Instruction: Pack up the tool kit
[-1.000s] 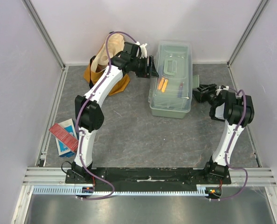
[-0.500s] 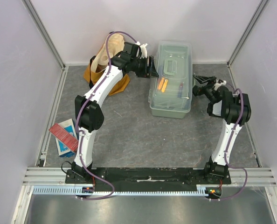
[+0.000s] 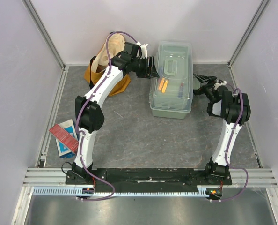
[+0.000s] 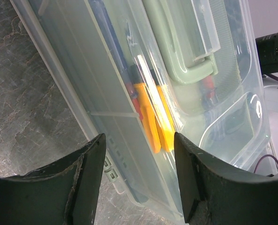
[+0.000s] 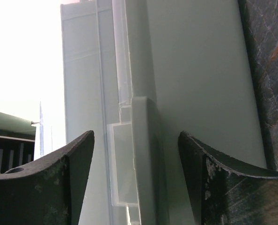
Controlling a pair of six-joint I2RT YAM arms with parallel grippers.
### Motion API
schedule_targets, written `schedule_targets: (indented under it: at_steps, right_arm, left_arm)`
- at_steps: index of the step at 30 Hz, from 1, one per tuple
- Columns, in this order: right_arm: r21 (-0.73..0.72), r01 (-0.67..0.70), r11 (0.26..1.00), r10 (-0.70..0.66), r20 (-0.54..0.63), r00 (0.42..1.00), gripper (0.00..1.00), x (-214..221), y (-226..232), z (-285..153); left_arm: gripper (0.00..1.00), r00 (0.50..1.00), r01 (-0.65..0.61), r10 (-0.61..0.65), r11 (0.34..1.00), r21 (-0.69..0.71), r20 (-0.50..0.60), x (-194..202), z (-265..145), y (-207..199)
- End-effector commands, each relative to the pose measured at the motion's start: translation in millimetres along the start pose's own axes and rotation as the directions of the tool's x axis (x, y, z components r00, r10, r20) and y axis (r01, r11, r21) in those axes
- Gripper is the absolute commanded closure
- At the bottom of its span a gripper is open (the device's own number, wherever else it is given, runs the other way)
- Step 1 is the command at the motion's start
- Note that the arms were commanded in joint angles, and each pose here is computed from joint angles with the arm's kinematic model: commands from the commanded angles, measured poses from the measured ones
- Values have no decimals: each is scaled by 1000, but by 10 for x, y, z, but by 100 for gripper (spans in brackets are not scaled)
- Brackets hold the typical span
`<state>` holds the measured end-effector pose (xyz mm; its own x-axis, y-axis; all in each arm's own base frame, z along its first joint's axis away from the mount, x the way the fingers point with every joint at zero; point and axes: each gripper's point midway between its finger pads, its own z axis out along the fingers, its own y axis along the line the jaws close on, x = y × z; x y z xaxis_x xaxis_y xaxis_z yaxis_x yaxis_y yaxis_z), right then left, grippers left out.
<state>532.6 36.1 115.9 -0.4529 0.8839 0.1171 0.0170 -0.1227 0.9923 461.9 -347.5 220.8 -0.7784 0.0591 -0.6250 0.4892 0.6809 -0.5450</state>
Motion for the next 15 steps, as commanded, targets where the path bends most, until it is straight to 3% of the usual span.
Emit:
schedule_targets:
  at_steps: [1,5,15]
  right_arm:
    - [-411,222,884,-275,-75,958,23,494,1084,-107]
    - [-403,224,887,-276,-74,958,27,492,1226,-72]
    - [-157,347,925,-370,-148,917,27,604,969,143]
  left_arm:
    - [36,997,-13,12,1000,-20,-75,228,90,110]
    - [36,997,-20,19,1000,-21,-72,221,100,109]
    - [37,997,-30,30,1000,7,-68,177,147,77]
